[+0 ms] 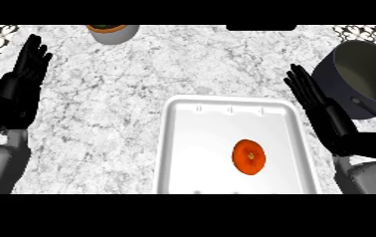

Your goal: Pick the squash from the tray and place it in the pot

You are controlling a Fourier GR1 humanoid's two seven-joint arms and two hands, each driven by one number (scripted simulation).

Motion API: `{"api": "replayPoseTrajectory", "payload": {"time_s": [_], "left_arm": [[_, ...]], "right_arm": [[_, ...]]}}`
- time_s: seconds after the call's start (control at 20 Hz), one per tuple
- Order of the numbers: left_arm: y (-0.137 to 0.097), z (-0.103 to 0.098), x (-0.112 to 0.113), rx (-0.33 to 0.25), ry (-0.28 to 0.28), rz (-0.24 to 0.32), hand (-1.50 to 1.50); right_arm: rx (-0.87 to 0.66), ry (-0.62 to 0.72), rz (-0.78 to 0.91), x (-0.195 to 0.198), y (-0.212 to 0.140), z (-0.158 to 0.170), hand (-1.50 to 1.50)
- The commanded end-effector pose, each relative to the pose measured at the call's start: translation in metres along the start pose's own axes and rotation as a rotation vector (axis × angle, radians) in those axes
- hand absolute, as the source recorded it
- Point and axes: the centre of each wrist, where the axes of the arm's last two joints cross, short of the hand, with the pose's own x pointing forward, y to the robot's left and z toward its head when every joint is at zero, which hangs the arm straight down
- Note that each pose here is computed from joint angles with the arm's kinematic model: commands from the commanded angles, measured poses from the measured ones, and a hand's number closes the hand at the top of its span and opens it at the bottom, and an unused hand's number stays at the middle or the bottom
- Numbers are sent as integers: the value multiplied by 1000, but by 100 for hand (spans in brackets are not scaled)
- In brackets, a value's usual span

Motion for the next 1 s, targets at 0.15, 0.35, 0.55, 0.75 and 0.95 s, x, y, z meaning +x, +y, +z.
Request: {"api": "replayPoseTrajectory", "payload": {"time_s": [0.15, 0.35, 0.55, 0.75, 0.95], "left_arm": [[-16, 34, -35, 56, 69, 83, 0], [-20, 50, -53, 100, 139, 116, 0], [-42, 69, -57, 79, 103, 160, 0], [-48, 82, -63, 29, 79, 178, 0], [-74, 91, -53, 8, 73, 199, 0]], "right_arm": [[-265, -425, 315, 58, -30, 20, 150], [-728, -197, 582, 33, -87, 64, -150], [-786, -354, 610, 14, -21, 106, -150], [-819, -521, 633, 25, 41, 127, -150], [-788, -419, 720, 39, 82, 174, -150]]}}
